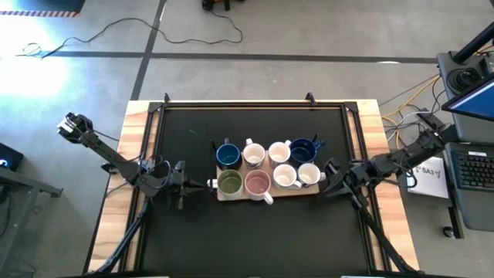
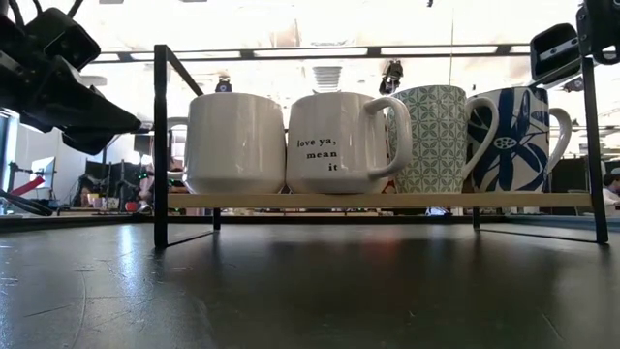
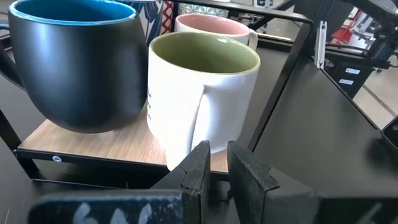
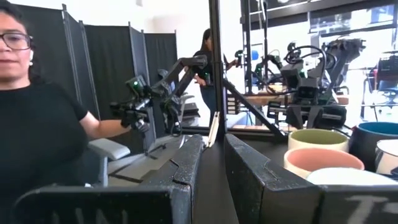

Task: Place coffee mugs
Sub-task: Adjust the shelf on the table

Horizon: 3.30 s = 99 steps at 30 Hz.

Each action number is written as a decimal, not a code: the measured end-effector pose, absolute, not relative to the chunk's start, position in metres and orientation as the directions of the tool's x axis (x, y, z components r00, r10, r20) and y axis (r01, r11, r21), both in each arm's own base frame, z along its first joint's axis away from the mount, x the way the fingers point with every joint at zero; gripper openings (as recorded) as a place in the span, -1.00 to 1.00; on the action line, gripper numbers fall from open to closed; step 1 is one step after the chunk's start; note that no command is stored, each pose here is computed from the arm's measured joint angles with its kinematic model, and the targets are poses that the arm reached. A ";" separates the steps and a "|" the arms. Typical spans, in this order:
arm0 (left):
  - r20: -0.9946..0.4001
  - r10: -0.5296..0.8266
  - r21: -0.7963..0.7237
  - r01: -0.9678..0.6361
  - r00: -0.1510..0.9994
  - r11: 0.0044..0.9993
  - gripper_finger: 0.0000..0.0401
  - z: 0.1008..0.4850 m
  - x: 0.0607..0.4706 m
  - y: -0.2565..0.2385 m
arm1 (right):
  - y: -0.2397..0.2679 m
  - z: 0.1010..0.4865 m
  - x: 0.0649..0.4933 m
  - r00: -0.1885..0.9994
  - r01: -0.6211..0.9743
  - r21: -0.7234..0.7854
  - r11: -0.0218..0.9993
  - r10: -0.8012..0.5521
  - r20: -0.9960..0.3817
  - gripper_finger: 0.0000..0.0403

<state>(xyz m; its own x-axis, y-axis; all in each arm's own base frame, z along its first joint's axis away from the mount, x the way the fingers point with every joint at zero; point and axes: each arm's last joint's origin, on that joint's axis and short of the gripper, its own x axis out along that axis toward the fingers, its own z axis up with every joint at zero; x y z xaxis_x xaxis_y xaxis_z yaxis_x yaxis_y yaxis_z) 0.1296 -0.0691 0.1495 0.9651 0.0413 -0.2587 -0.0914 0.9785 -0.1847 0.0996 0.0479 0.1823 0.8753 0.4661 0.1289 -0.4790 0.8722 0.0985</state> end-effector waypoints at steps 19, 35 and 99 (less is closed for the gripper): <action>-0.259 0.041 -0.197 -0.095 0.965 0.976 -0.81 0.150 0.130 -0.069 | 0.048 0.184 0.099 0.876 -0.463 -0.021 0.886 0.461 0.143 -0.71; -0.258 0.041 -0.200 -0.095 0.965 0.975 -0.81 0.150 0.130 -0.069 | 0.043 0.195 0.101 0.956 -0.283 0.273 0.919 0.295 -0.001 -0.71; -0.257 -0.051 -0.286 -0.025 0.965 0.958 -0.81 0.155 0.131 -0.073 | 0.040 0.206 0.099 0.968 -0.187 0.229 0.955 0.219 -0.123 -0.71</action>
<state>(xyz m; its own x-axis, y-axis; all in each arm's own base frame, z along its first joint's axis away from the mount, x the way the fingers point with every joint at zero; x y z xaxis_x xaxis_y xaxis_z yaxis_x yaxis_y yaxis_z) 0.1315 -0.0731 0.1548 0.9651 -0.0513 -0.2566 -0.0252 0.9578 -0.2863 0.0994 0.0396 0.2056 0.9679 0.2193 -0.1231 -0.1873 0.9553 0.2287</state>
